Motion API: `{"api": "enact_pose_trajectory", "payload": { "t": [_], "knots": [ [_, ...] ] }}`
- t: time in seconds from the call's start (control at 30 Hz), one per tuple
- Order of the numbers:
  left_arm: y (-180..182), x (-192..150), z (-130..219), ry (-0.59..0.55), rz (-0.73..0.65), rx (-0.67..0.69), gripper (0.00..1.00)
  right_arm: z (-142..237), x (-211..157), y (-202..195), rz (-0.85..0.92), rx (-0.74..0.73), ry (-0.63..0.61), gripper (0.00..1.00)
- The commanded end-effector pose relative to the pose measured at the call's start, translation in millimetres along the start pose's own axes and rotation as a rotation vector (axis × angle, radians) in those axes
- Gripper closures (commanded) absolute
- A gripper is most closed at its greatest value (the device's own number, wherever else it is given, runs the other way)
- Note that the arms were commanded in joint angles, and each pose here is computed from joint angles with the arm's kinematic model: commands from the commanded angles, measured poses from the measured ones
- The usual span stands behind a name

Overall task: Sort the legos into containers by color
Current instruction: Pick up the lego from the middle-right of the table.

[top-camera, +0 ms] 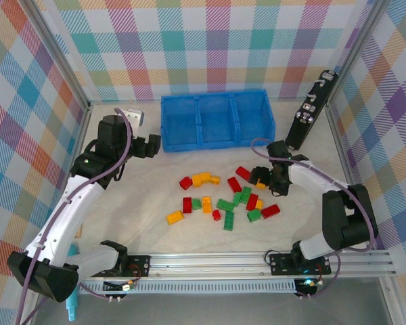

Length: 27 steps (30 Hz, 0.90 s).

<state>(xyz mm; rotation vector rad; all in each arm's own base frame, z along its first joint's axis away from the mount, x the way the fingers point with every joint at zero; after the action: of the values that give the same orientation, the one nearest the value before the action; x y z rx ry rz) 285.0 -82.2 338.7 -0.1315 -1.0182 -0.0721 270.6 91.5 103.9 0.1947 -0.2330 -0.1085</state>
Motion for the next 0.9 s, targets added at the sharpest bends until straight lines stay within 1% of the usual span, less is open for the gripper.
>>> {"api": "enact_pose_trajectory", "payload": {
  "t": [0.0,0.23,0.33,0.6,0.7,0.77,0.87],
  "knots": [
    [-3,2,8,-0.036,-0.015,-0.013,0.0,-1,14,7,0.058,-0.015,-0.031,0.07],
    [-2,1,7,-0.034,-0.015,-0.007,0.0,-17,17,7,0.1,-0.074,0.012,0.07],
    [-1,1,6,-0.035,-0.015,-0.003,0.0,-22,18,6,0.11,-0.087,0.018,0.1],
    [0,-1,2,-0.03,-0.019,0.013,0.0,-31,19,4,0.135,-0.121,0.046,0.29],
    [0,-2,1,-0.029,-0.021,0.015,0.0,-33,20,4,0.146,-0.125,0.057,0.44],
    [1,-2,1,-0.031,-0.022,0.019,0.0,-33,20,4,0.157,-0.13,0.068,0.48],
    [1,-2,1,-0.034,-0.025,0.022,0.0,-28,20,5,0.171,-0.127,0.08,0.51]
  ]
}}
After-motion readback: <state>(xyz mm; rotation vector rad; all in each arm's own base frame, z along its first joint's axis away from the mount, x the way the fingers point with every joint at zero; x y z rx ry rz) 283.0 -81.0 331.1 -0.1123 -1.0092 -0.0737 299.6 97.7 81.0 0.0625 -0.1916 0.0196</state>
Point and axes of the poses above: each hand's point on the last joint's axis, 136 mm out from that joint toward the fingers, its own z axis back along the fingers, its own y axis along the line the jaws close on, x = y × z, the point moved 6 cm from there along z, back along the fingers, and after that the axes turned 9 degrees about z, right-handed, at the moved point
